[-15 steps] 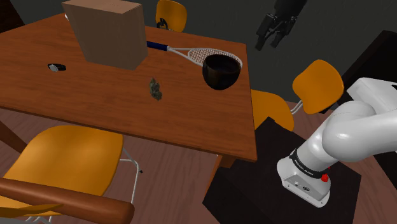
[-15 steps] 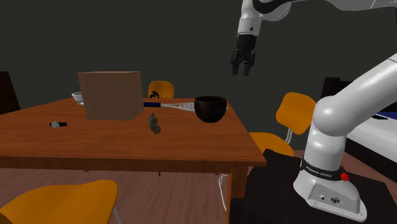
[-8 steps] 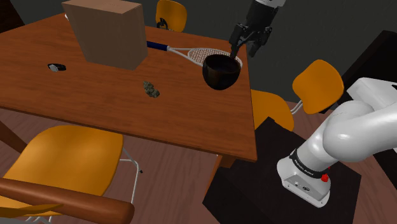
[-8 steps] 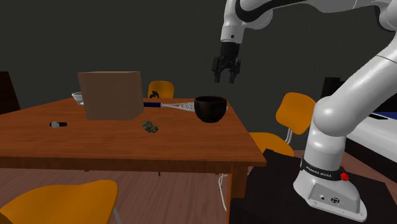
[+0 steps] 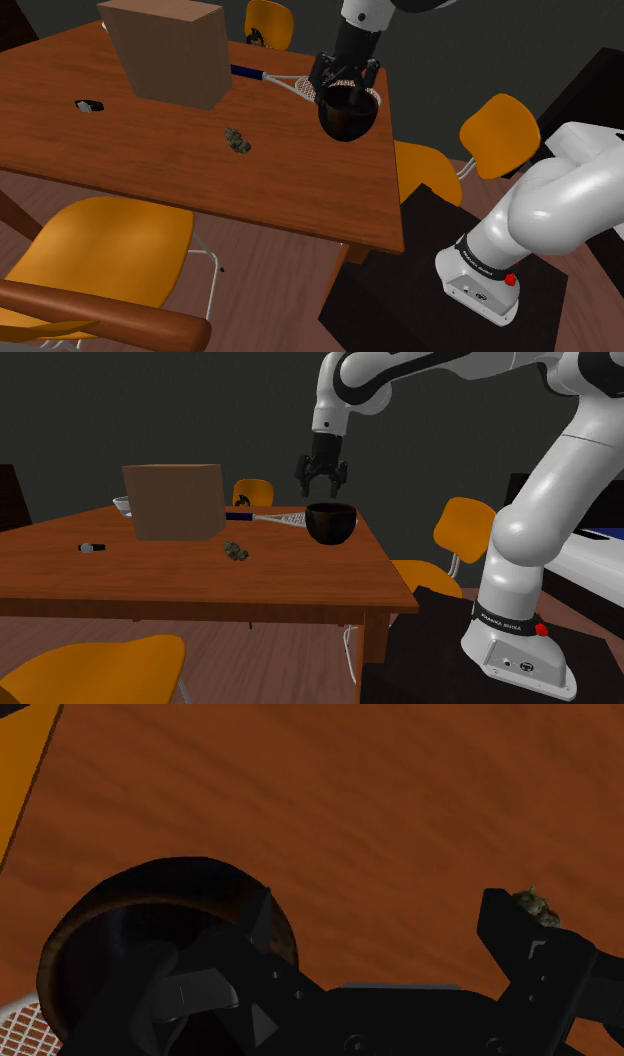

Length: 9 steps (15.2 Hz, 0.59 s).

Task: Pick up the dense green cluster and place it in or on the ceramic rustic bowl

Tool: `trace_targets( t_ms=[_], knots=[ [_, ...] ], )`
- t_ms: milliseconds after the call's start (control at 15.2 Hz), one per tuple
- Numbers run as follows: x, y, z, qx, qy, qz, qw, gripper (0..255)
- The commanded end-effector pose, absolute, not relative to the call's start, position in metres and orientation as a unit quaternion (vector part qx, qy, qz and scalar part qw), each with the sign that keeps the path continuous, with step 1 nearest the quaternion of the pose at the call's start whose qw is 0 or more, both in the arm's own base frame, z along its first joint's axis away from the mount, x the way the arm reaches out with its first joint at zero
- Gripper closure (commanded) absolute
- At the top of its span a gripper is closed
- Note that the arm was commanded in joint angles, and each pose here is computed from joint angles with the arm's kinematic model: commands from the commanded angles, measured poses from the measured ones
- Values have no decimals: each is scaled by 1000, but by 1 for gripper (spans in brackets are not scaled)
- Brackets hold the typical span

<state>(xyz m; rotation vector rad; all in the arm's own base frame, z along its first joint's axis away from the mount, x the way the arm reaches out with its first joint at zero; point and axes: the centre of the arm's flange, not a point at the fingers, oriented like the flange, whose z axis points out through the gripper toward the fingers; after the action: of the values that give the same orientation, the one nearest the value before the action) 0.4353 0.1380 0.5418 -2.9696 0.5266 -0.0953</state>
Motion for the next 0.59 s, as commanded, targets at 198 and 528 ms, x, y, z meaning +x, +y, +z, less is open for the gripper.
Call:
trace_targets(
  t_ms=[198,528],
  knots=[
    [475,184,519,-976,205,-27,73,0],
    [518,227,497,-968,234,-22,84,0]
  ],
)
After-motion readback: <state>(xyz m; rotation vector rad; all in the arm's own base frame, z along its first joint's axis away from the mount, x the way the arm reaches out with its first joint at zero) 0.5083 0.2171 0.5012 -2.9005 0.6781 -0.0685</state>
